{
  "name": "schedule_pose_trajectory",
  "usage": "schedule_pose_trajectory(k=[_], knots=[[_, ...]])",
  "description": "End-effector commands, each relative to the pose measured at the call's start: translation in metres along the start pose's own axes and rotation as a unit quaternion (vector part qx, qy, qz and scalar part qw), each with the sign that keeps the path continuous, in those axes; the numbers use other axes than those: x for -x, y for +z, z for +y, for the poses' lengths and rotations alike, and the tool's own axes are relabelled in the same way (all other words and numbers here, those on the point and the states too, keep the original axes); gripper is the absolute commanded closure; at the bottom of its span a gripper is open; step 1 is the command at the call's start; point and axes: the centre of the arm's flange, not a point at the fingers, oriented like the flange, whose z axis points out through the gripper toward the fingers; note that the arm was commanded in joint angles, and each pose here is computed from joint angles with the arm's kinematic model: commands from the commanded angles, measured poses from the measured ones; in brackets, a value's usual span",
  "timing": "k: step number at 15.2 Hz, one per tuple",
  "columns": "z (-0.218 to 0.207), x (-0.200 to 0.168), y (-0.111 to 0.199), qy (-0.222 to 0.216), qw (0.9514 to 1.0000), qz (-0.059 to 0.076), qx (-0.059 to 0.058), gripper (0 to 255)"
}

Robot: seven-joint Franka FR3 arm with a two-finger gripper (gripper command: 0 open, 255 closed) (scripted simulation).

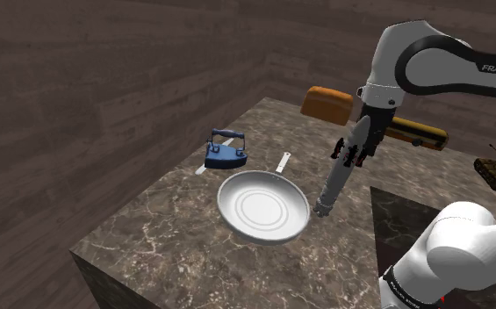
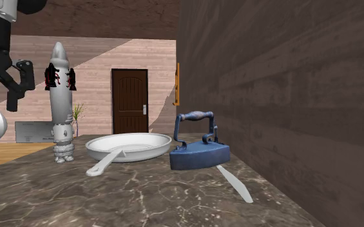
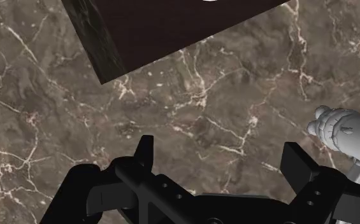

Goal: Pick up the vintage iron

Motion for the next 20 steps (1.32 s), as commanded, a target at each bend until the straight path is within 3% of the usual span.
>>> schedule_pose_trajectory(k=[1, 10, 20], knots=[[0.000, 0.000, 0.000, 0.000, 1.0000, 0.000, 0.000, 0], [-0.058, -0.101, -0.017, -0.070, 0.9974, 0.009, 0.011, 0], [-0.138, -0.203, -0.036, -0.147, 0.9886, 0.018, 0.023, 0]])
